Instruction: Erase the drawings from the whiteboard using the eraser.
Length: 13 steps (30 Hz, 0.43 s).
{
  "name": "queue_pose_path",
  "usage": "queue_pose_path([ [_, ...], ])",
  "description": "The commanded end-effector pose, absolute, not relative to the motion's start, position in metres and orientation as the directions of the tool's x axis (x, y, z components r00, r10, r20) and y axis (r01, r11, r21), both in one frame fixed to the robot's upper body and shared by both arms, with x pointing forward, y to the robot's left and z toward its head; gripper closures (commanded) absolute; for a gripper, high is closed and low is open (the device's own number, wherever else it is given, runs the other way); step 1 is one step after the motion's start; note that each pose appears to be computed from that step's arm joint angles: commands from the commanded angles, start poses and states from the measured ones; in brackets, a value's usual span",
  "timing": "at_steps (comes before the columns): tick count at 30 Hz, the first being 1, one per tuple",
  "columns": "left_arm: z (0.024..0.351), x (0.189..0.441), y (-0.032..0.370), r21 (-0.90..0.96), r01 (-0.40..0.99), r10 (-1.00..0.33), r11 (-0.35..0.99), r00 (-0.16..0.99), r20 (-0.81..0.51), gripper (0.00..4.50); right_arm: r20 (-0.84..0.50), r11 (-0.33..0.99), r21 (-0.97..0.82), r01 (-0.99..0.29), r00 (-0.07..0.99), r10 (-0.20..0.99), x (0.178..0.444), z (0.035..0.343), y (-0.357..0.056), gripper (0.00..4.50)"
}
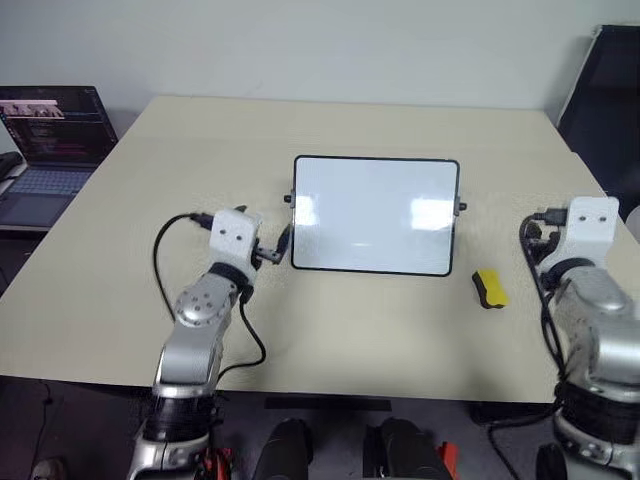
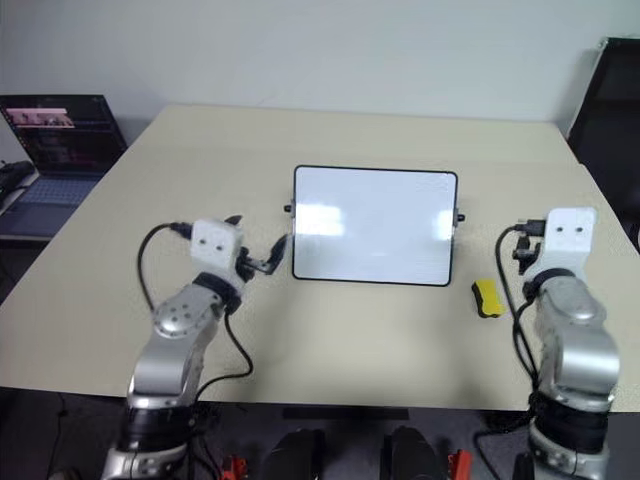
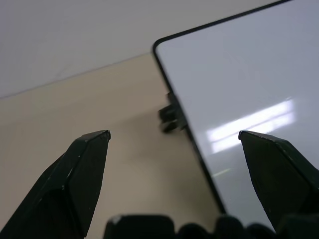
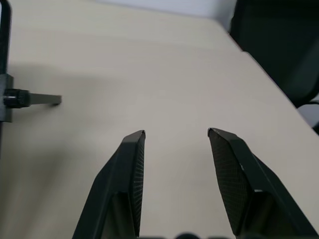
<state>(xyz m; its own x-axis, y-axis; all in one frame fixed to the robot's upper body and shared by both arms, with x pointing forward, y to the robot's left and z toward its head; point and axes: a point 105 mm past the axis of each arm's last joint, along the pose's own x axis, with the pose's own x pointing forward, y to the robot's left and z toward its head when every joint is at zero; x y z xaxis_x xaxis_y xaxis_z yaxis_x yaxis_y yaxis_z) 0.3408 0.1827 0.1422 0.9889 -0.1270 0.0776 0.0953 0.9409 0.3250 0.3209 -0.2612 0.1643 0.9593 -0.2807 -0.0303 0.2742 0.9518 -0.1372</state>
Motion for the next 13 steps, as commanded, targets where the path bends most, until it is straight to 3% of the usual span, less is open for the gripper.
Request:
queue_pose_path([
  [1,0.145,0.329,0.205,0.340,-0.080,0.035,0.937,0.990,0.137,0.00,0.150,0.928,-0.136,0.346,0.933,-0.326,0.307,0.185,-0.260,2.38],
  [13,0.139,0.323,0.189,0.349,-0.014,-0.026,0.937,0.994,0.109,0.00,0.141,0.911,-0.134,0.389,0.918,-0.371,0.290,0.179,-0.275,2.38],
])
